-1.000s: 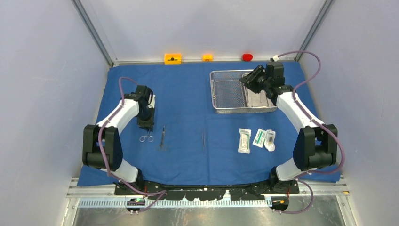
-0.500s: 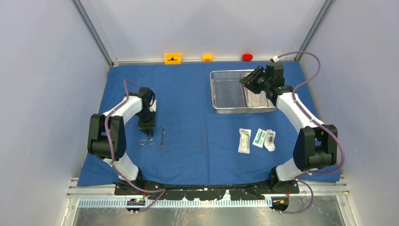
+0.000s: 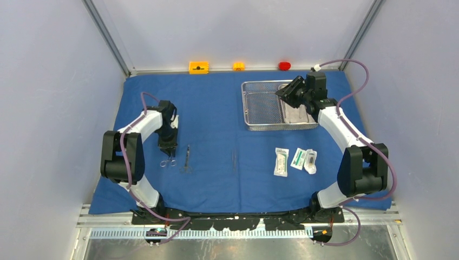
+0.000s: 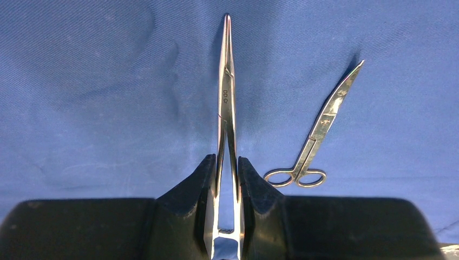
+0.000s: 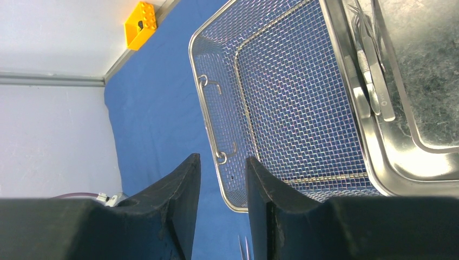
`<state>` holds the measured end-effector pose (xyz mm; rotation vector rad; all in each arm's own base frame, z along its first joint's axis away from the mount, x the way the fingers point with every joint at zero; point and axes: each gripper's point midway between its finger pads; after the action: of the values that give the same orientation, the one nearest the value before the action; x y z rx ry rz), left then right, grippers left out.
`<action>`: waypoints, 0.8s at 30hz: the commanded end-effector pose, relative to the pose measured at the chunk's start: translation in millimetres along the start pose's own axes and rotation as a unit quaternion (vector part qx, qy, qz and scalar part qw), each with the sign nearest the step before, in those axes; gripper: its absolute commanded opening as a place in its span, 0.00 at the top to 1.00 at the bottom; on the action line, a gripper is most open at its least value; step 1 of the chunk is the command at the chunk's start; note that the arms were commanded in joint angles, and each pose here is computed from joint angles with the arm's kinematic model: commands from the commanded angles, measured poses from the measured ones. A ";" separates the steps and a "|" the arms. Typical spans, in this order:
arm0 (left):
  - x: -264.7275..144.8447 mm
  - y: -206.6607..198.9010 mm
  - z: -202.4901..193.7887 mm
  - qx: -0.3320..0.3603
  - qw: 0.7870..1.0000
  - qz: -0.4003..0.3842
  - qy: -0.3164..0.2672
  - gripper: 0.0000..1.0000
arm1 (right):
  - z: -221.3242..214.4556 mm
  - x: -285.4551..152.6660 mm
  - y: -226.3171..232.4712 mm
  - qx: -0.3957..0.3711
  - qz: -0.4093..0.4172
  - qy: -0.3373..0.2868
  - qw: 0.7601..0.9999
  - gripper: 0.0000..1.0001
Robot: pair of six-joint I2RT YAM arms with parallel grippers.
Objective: Open and lay out the surgical kit
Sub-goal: Place the medical item in the surgical kit.
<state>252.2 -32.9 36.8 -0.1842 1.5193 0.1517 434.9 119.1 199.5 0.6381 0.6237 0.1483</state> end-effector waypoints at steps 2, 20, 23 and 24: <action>-11.5 -1.0 12.0 0.006 1.000 -0.005 -0.021 1.00 | 21.5 -14.2 18.3 -0.006 0.029 -0.040 0.999 0.59; -10.4 7.6 18.4 0.024 0.999 0.019 -0.028 0.89 | 24.8 -25.3 25.3 -0.009 0.040 -0.050 0.998 0.60; -8.3 7.4 17.9 0.024 0.999 0.020 -0.023 0.89 | 25.4 -26.0 25.9 -0.008 0.041 -0.051 0.998 0.59; -7.3 7.1 17.5 0.025 0.999 0.019 -0.020 0.89 | 25.4 -26.2 25.8 -0.009 0.040 -0.051 0.998 0.59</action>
<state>258.6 -24.5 39.6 -0.1244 1.4984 0.1549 429.7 119.3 213.8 0.6428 0.5863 0.1656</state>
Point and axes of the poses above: each gripper's point midway between its finger pads, its own x axis out along the fingers, its own y axis along the line the jaws close on, z = x × y, and after that the axes turned 12 degrees about -x, right-handed
